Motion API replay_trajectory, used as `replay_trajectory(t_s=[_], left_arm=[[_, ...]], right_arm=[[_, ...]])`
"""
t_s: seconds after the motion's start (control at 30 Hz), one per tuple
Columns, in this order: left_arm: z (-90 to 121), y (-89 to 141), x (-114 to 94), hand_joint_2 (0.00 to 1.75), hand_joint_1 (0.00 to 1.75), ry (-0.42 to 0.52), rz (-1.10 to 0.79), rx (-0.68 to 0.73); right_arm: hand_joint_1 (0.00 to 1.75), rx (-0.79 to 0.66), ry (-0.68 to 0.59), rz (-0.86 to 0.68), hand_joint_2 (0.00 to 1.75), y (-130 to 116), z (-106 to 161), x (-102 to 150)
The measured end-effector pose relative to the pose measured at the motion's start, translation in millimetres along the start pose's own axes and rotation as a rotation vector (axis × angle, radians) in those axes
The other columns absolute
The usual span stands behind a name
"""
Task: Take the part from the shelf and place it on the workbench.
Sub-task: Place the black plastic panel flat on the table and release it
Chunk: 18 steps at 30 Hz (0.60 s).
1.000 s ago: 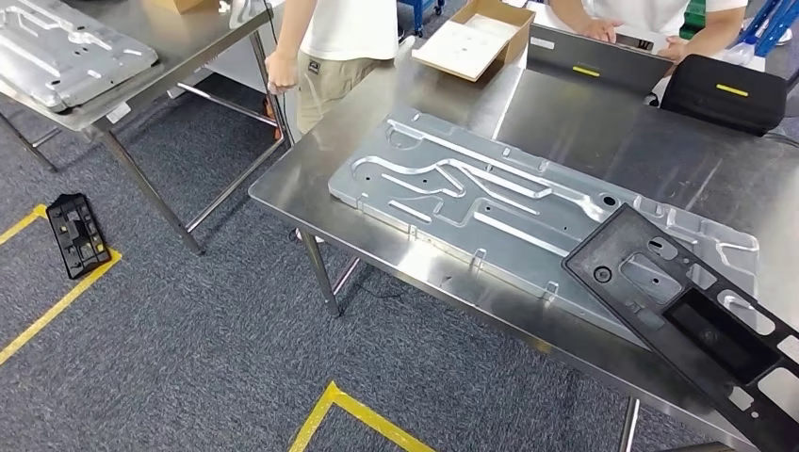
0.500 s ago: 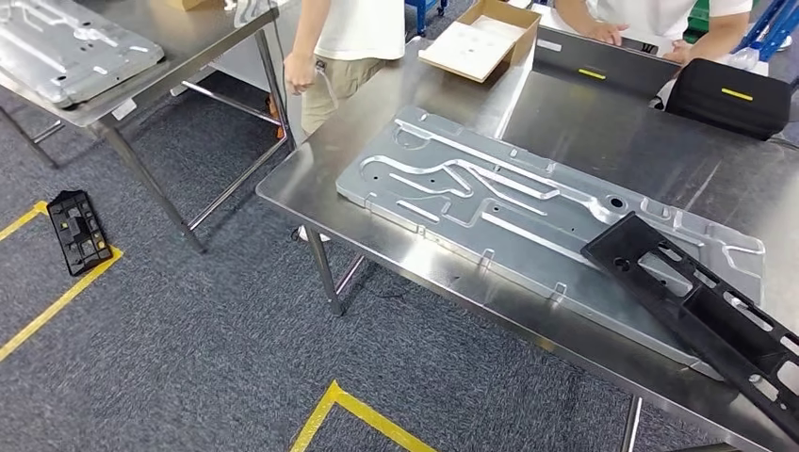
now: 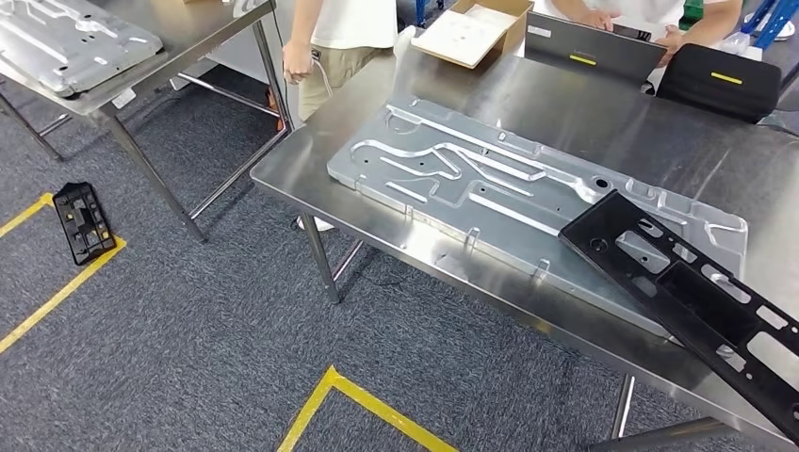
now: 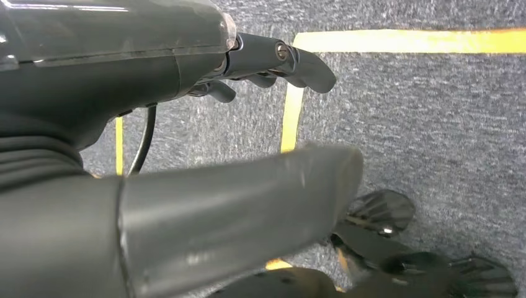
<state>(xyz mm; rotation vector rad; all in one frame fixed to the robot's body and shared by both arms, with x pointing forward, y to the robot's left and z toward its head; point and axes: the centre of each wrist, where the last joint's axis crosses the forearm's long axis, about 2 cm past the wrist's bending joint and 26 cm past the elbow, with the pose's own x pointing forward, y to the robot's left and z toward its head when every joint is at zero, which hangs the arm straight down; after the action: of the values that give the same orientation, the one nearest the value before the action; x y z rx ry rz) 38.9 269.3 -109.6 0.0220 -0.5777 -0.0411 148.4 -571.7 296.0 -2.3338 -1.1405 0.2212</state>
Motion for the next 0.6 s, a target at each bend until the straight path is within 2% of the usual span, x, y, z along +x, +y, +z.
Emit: replay_trajectory(t_s=[0.3,0.6], left_arm=[[0.8,0.8,-1.6,0.00,0.00,-0.013,-0.004,-0.004],[-1.4,-0.8,2.8,0.00,0.00,-0.023,-0.009,0.004]], right_arm=[[0.00,0.104,-0.020,-0.017,0.00,1.0,7.8,-1.9],[0.00,0.146,-0.026,-0.015,0.00,0.6,10.8,-2.8]])
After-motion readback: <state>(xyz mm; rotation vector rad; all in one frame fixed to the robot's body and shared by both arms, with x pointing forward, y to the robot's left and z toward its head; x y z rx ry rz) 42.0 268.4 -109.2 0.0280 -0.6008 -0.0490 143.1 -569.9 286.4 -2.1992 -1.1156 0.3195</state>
